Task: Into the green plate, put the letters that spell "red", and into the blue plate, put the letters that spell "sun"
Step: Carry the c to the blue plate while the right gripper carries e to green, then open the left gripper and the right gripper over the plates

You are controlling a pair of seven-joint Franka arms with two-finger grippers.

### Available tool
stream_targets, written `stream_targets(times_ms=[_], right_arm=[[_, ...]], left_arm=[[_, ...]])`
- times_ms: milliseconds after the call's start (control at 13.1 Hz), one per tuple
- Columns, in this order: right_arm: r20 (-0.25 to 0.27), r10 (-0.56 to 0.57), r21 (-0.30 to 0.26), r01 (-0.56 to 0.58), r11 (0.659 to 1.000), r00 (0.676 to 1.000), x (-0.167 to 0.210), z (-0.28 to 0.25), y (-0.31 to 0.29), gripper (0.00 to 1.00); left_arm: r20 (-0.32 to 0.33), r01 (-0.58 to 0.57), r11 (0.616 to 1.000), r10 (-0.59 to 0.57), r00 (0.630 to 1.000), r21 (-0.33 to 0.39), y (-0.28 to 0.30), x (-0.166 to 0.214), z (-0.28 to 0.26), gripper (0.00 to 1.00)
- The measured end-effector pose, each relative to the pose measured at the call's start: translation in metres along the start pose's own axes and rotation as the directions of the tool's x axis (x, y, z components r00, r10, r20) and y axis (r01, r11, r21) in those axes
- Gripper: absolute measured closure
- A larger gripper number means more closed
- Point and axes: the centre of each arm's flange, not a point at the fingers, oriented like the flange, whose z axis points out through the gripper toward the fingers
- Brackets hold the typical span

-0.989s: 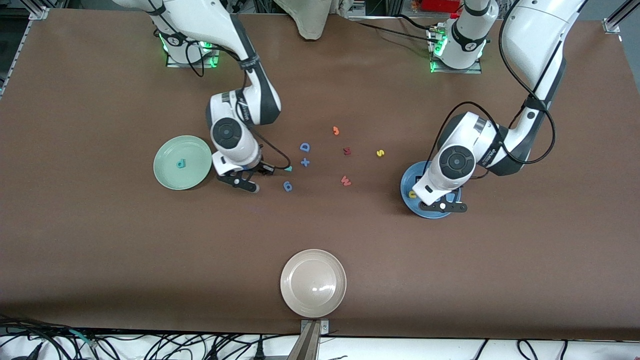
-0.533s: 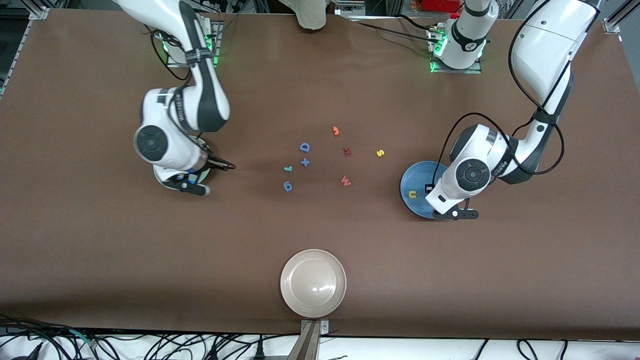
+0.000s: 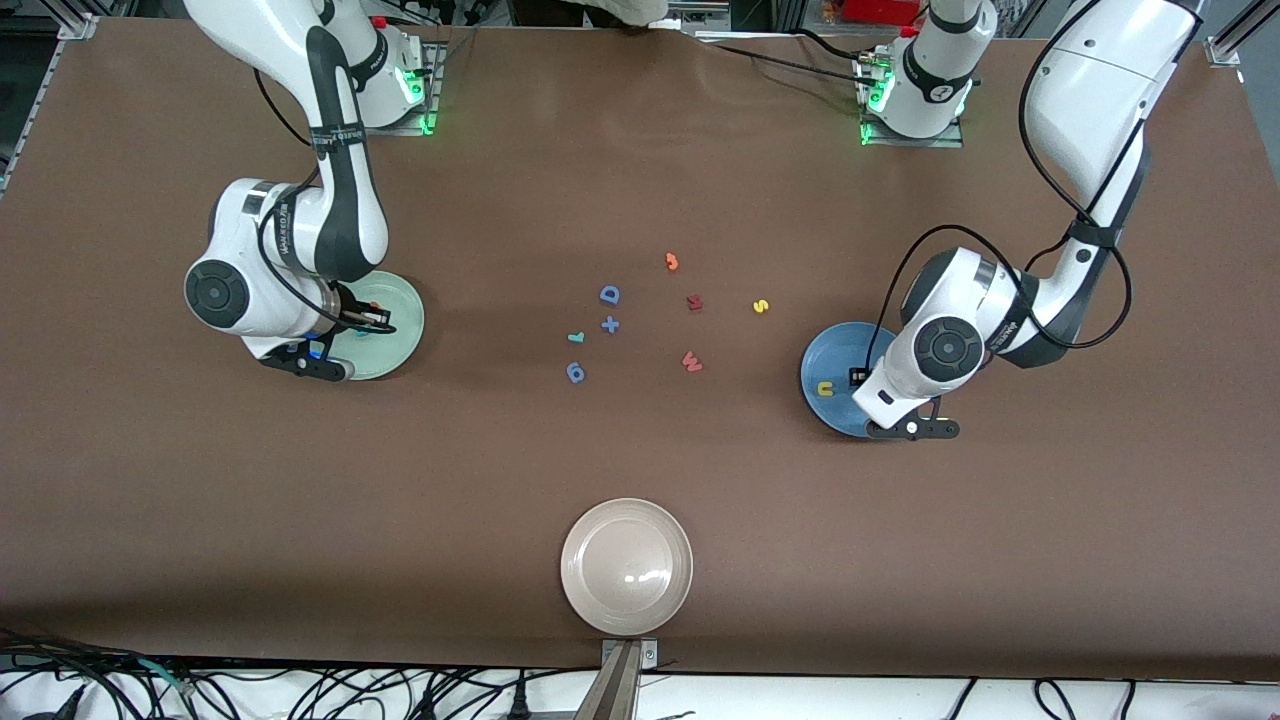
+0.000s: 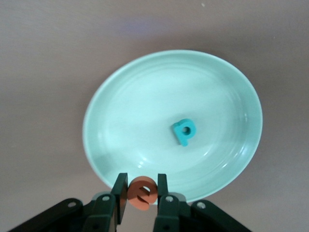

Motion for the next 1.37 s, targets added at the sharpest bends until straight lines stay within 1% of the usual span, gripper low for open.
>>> stream_targets(times_ms=[76,152,381,533,685,1066,1142,1370], right_arm=[[-0.022,-0.001,-0.007,0.000,1.000,1.000,-0.002,0.011,0.004,0.71],[-0.040,-0.003,-0.016,0.003,1.000,0.999,-0.004,0.023,0.005,0.71],[-0.047,-0.017,-0.035,0.016,0.999,0.999,-0.012,0.047,-0.002,0.71],[-0.056,-0.008,-0.015,0.007,1.000,0.998,-0.013,0.055,-0.011,0.71],[-0.068,-0.011,-0.017,0.010,1.000,0.998,-0.013,0.063,-0.018,0.71],[-0.089,-0.010,-0.034,0.007,0.999,0.996,-0.009,0.069,-0.018,0.71],[-0.089,-0.012,-0.035,0.009,0.999,0.996,-0.009,0.070,-0.019,0.65],[-0.092,-0.014,-0.034,0.011,0.999,0.996,-0.009,0.070,-0.020,0.34]], left_arm=[[-0.004,0.001,1.000,-0.001,1.000,0.001,0.000,0.000,-0.003,0.03],[-0.006,0.001,1.000,-0.001,1.000,0.003,-0.001,0.000,-0.007,0.00],[-0.019,0.004,1.000,-0.004,1.000,0.002,0.000,-0.002,-0.021,0.00],[-0.016,0.019,1.000,-0.019,1.000,-0.024,0.002,-0.004,-0.028,0.00],[-0.019,0.023,0.999,-0.023,1.000,-0.033,0.005,-0.005,-0.033,0.00],[-0.017,0.076,0.996,-0.077,0.997,-0.046,0.035,-0.015,-0.040,0.00],[-0.012,0.086,0.995,-0.087,0.996,-0.044,0.041,-0.019,-0.039,0.00],[0.007,0.111,0.993,-0.111,0.994,-0.026,0.071,-0.037,-0.030,0.00]])
